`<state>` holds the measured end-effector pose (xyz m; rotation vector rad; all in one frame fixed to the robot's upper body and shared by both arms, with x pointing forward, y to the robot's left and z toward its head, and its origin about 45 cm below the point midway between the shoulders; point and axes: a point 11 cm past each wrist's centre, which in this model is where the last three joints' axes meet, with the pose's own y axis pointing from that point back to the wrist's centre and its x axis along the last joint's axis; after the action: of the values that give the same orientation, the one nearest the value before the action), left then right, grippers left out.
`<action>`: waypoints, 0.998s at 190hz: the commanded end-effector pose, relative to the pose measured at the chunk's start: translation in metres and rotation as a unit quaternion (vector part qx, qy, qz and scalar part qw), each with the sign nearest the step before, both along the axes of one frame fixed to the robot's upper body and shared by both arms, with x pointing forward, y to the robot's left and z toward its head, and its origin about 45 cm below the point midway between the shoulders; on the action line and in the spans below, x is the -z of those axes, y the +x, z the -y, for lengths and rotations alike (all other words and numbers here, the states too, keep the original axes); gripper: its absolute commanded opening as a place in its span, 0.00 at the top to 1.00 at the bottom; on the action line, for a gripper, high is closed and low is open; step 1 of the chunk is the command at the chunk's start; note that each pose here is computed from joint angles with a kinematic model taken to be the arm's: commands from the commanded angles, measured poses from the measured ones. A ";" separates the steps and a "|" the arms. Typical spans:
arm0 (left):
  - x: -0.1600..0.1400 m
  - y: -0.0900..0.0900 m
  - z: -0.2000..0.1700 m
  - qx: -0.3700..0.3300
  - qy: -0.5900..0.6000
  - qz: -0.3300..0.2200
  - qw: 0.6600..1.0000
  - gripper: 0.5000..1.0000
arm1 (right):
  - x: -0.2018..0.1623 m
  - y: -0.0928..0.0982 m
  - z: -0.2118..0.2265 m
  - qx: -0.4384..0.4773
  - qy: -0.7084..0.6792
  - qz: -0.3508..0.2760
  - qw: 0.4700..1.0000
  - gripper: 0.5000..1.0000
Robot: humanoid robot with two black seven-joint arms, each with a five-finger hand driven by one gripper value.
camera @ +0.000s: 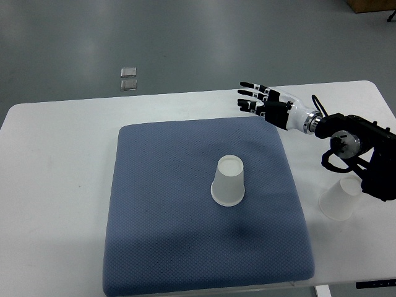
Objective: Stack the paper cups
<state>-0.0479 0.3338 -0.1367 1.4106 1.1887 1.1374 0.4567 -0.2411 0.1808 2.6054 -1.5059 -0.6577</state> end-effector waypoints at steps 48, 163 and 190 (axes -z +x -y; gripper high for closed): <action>0.000 0.000 0.000 0.000 0.000 0.001 1.000 0.00 | -0.010 0.006 0.010 0.016 -0.003 0.021 1.000 0.15; 0.000 0.000 0.000 -0.001 0.000 0.000 1.000 0.00 | -0.064 0.013 0.080 -0.051 -0.190 0.136 0.971 0.16; 0.000 0.000 0.000 -0.001 0.000 0.000 1.000 0.00 | -0.075 0.005 0.111 -0.086 -0.277 0.166 0.942 0.16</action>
<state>-0.0478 0.3335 -0.1367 1.4094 1.1898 1.1376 0.4668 -0.3356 0.2490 2.4781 -1.3477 0.0860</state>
